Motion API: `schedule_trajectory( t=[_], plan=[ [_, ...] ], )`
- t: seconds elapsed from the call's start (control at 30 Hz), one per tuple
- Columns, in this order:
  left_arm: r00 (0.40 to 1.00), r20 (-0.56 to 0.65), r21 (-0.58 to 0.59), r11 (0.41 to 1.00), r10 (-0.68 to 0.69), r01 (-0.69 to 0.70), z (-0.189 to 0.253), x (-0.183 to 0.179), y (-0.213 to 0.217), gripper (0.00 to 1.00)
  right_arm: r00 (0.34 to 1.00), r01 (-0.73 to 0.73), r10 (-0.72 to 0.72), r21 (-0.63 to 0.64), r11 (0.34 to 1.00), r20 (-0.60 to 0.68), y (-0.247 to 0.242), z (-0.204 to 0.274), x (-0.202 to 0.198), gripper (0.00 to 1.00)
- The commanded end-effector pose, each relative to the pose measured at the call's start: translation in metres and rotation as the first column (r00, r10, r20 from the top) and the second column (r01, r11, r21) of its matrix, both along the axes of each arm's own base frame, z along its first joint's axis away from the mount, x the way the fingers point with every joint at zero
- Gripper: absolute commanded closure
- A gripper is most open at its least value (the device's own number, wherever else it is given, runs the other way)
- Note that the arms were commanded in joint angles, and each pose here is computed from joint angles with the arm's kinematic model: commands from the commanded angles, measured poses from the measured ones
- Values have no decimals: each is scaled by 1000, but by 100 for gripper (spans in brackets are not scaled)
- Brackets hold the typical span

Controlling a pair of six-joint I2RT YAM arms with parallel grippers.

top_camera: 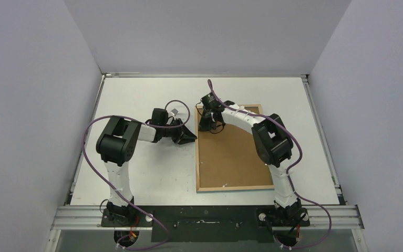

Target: Put the photo into the frame

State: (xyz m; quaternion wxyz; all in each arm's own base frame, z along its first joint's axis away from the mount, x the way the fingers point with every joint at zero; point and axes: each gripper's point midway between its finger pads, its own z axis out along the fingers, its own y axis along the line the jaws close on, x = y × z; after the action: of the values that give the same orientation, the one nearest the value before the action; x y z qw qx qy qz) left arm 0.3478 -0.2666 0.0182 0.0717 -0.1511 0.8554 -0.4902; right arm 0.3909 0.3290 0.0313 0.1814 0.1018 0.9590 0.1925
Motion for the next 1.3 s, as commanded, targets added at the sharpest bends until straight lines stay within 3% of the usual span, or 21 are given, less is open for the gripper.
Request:
schedule_trajectory(
  t=[0.0, 0.27, 0.43, 0.6, 0.7, 0.93, 1.17, 1.27],
  plan=[
    [994, -94, 154, 988, 47, -32, -47, -16, 17, 78, 999, 15, -17, -26, 1000, -41, -1, -36, -8, 100],
    [994, -99, 147, 989, 48, -33, -47, -16, 15, 80, 998, 67, -66, 35, 997, -25, 4, -41, -6, 100],
    [994, -97, 140, 989, 49, -35, -44, -13, 13, 80, 992, 109, -117, 170, 979, 41, 14, -21, 4, 100],
    [994, -95, 136, 990, 47, -34, -40, -12, 12, 80, 980, 106, -147, 272, 957, 135, 15, 21, 15, 78],
    [994, -99, 137, 990, 42, -28, -40, -13, 12, 80, 973, 105, -159, 296, 949, 166, 14, 35, 16, 76],
    [993, -115, 135, 991, 33, -18, -42, -12, 14, 80, 966, 111, -181, 333, 936, 187, 19, 33, 23, 99],
    [993, -114, 142, 990, 17, -1, -41, -10, 17, 80, 968, 120, -181, 310, 943, 176, 18, 24, 21, 100],
    [993, -115, 143, 990, 15, 2, -42, -9, 17, 80, 975, 152, -185, 239, 959, 120, 10, 11, 17, 100]
  ],
)
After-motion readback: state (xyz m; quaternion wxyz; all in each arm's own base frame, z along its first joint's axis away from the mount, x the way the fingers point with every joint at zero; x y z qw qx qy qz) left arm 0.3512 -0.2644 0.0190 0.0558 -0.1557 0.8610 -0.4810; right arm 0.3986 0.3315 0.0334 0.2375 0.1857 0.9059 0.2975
